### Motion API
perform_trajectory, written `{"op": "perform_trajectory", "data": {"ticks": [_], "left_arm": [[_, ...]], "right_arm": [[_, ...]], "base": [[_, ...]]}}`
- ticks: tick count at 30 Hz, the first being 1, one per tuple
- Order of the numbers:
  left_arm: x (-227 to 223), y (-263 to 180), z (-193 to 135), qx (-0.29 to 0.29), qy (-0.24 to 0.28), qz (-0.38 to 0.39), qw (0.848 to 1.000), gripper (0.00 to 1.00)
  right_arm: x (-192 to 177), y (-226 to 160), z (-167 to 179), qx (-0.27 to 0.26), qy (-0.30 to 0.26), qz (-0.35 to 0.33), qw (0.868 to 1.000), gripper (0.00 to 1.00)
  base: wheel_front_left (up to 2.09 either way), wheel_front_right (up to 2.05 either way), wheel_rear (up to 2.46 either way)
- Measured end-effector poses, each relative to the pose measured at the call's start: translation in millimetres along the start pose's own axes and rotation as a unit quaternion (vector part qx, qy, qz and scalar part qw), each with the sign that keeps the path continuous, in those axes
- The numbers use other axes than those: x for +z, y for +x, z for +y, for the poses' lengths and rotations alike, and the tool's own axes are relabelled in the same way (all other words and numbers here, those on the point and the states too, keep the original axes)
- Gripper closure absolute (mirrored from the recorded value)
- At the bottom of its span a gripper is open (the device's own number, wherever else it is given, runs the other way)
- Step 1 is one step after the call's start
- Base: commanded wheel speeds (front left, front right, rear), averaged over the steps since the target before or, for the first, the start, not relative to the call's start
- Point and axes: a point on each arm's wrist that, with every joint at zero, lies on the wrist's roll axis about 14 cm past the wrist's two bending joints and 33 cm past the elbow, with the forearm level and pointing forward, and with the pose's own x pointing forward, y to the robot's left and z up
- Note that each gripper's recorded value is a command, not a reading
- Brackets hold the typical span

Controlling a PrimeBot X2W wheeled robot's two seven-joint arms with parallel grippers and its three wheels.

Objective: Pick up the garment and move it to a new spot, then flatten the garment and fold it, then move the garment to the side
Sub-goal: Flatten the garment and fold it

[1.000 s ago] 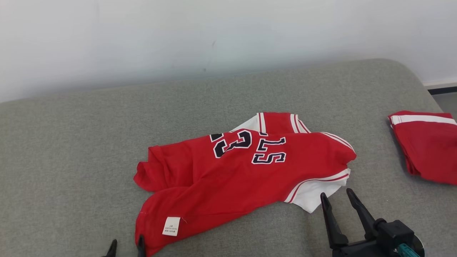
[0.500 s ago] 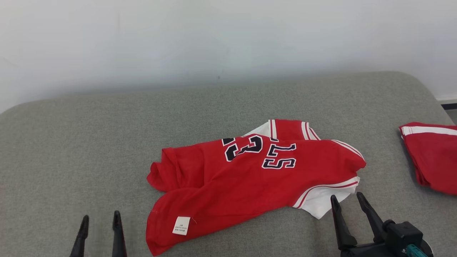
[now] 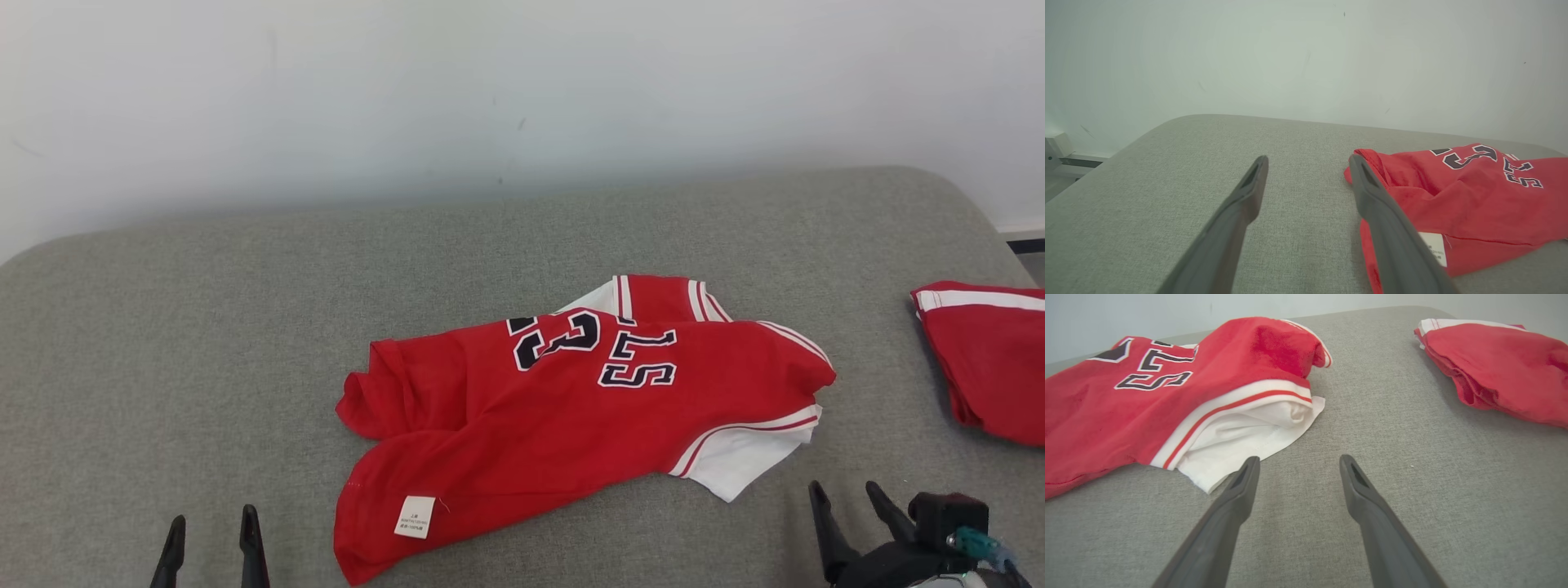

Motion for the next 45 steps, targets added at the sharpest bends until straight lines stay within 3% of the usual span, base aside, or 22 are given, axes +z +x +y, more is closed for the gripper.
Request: {"op": "perform_trajectory", "data": {"ticks": [12,27,37,38,39,40,41,45], "left_arm": [[-10,3,4,0.004,-0.004,0.015,1.000,0.00],[-22,7,15,0.018,0.004,0.033,0.999,0.00],[-25,6,26,0.033,0.007,0.039,0.999,0.00],[-25,6,26,0.034,0.007,0.039,0.999,0.00],[-24,6,27,0.035,0.007,0.038,0.999,0.00],[-24,6,27,0.035,0.006,0.037,0.999,0.00],[-23,7,26,0.034,0.006,0.036,0.999,0.00],[-20,7,25,0.034,0.003,0.030,0.999,0.00]], "right_arm": [[21,40,-48,-0.076,-0.033,0.043,0.996,0.00],[7,86,-43,-0.074,-0.063,0.111,0.989,0.00],[-12,110,-6,-0.025,-0.054,0.141,0.988,0.00],[-14,110,-5,-0.023,-0.054,0.146,0.988,0.06],[-15,110,-4,-0.022,-0.050,0.150,0.987,0.25],[-17,110,-4,-0.021,-0.049,0.154,0.987,0.67],[-18,110,-3,-0.019,-0.050,0.159,0.986,1.00],[-19,105,0,-0.014,-0.046,0.168,0.985,1.00]], "base": [[0.00,0.00,0.00],[0.00,0.00,0.00],[0.00,0.00,0.00],[0.00,0.00,0.00],[0.00,0.00,0.00],[0.00,0.00,0.00],[0.00,0.00,0.00],[0.00,0.00,0.00]]}}
